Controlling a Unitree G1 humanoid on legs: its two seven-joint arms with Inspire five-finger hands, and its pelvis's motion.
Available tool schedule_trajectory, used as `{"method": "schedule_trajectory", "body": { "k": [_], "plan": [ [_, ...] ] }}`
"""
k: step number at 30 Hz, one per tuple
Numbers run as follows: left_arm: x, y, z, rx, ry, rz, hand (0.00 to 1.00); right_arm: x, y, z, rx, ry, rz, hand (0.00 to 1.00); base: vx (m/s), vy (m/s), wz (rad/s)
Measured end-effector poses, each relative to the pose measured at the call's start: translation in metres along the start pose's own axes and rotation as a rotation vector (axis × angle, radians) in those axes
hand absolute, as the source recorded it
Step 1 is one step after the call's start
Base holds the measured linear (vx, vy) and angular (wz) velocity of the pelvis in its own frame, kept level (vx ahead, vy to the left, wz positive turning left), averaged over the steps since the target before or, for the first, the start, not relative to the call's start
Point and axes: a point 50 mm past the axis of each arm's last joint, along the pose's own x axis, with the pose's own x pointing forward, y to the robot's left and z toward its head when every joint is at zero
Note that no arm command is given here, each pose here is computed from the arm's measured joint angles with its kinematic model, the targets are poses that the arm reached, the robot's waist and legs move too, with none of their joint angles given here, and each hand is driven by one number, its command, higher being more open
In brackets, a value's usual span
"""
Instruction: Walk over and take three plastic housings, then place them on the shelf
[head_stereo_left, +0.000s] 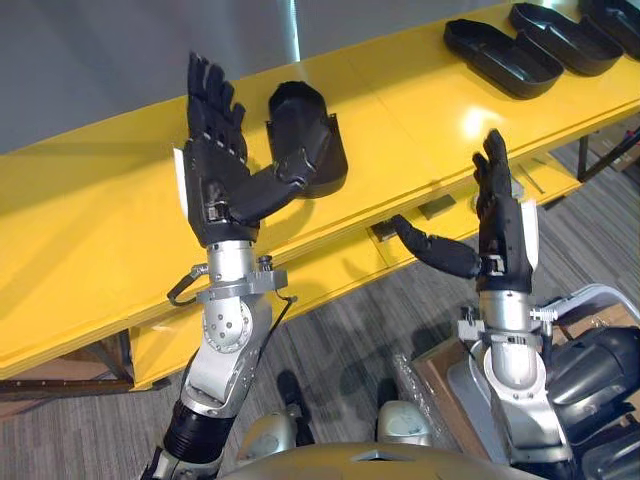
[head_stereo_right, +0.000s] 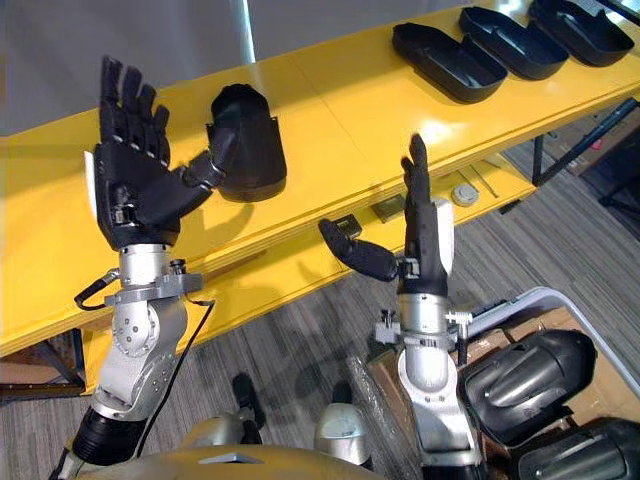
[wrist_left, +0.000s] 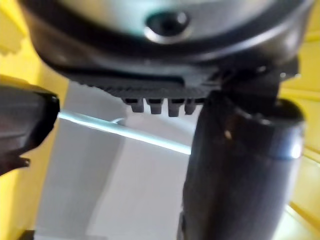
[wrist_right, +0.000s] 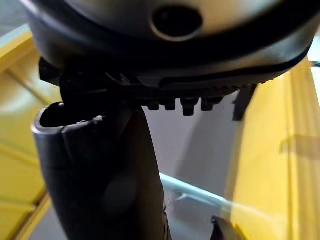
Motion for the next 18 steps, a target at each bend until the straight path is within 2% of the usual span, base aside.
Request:
{"method": "schedule_trajectory", "body": {
  "k": [3,10,18],
  "plan": [
    [-0.001,0.001,-0.007,0.038,0.048,-0.048,1.0,0.025,0.003,-0.006,-0.052,-0.025,0.018,1.0,-0.03,0.02,0.2],
    [-0.003,0.006,-0.024,0.092,0.13,-0.1,1.0,0.047,0.019,-0.034,-0.127,0.049,0.095,1.0,-0.01,0.023,0.14],
    [-0.001,0.008,-0.03,0.119,0.162,-0.135,1.0,0.067,0.015,-0.055,-0.246,0.102,0.134,1.0,-0.01,0.016,0.1]
  ]
}}
